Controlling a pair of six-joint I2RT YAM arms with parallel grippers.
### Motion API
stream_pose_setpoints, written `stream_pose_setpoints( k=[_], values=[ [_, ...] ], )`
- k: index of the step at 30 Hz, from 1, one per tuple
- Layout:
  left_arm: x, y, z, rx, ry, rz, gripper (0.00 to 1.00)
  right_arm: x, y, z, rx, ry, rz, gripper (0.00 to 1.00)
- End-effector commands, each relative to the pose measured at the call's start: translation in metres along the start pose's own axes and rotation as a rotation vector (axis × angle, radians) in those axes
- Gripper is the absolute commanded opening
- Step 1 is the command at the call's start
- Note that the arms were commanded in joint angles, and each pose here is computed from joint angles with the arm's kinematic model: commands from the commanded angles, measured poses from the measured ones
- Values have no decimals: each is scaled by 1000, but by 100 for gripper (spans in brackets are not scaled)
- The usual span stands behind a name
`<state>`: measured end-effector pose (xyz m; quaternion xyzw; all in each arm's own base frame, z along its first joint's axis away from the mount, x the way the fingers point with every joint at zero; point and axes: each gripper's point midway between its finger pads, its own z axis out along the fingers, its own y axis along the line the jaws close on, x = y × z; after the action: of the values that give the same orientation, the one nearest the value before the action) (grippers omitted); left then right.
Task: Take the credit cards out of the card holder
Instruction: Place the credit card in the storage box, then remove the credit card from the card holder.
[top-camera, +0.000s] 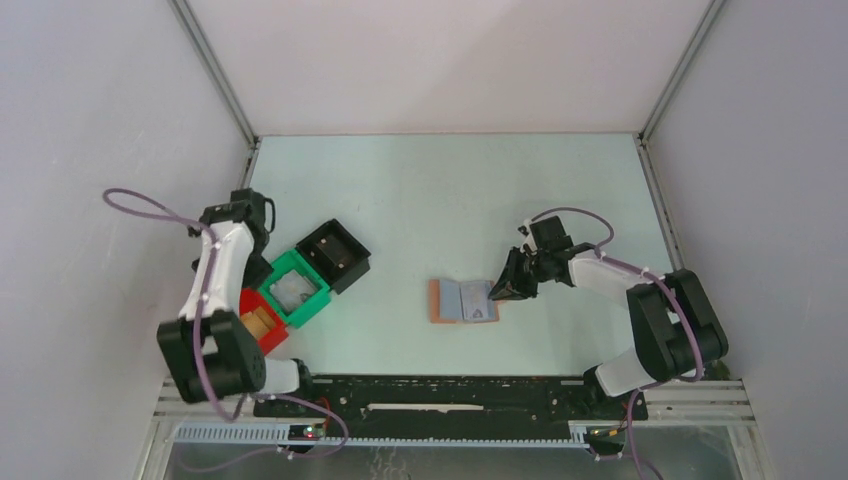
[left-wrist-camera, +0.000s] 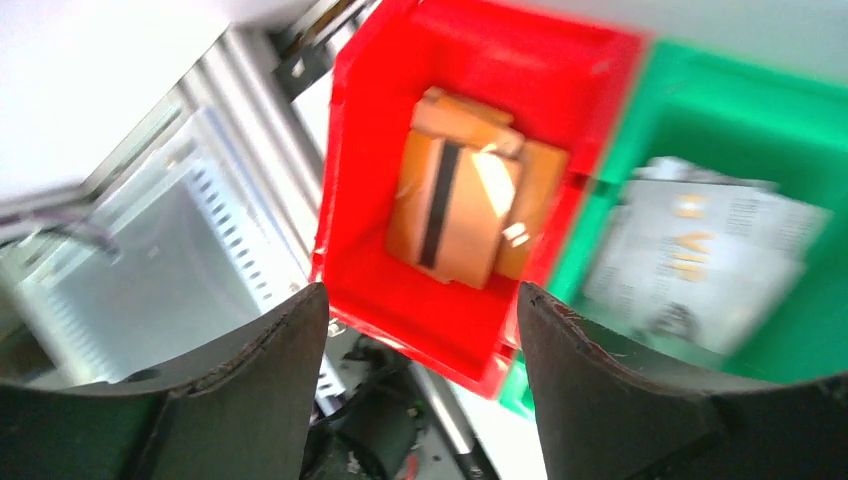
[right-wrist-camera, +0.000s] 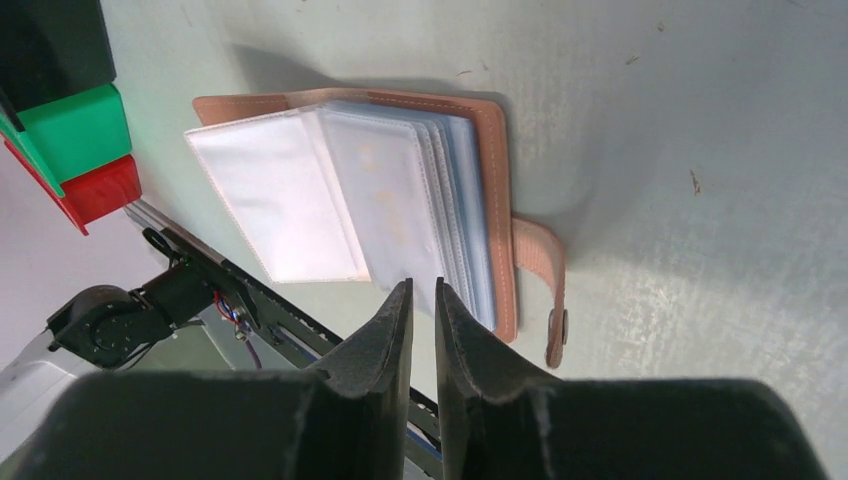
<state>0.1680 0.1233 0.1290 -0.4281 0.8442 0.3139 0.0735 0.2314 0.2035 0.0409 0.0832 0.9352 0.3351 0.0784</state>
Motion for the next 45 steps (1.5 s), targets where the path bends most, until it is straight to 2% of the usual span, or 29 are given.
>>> stream_pose_setpoints(
  k=[1, 5, 10, 14, 19, 23, 26, 30, 34, 45],
  values=[
    [-41, -16, -73, 325, -230, -85, 74, -16, 13, -16, -7, -85, -60, 22],
    [-34, -50, -130, 617, -328, -15, 70, -20, 14, -24, 7, -125, -68, 22],
    [22, -121, -190, 969, -333, 197, 64, -26, 20, -29, -3, -165, -72, 22],
    [87, -168, -224, 1168, -227, 349, 62, -28, 28, -27, -33, -172, -64, 23],
    [165, -204, -266, 1337, -105, 550, 62, -22, 40, -16, -68, -149, -72, 23],
    [214, -227, -288, 1484, 51, 617, 65, -13, 47, -3, -154, -107, -22, 23],
    [224, -244, -283, 1492, 81, 619, 65, -10, 36, 4, -124, -102, -6, 25],
    [250, -256, -282, 1555, 183, 647, 64, -6, 21, 9, -76, -102, 1, 27],
    [276, -268, -267, 1538, 276, 688, 64, -1, 9, 15, -46, -92, 12, 27],
    [296, -285, -217, 1392, 314, 728, 63, 3, -4, 22, -8, -83, 20, 27]
  ],
)
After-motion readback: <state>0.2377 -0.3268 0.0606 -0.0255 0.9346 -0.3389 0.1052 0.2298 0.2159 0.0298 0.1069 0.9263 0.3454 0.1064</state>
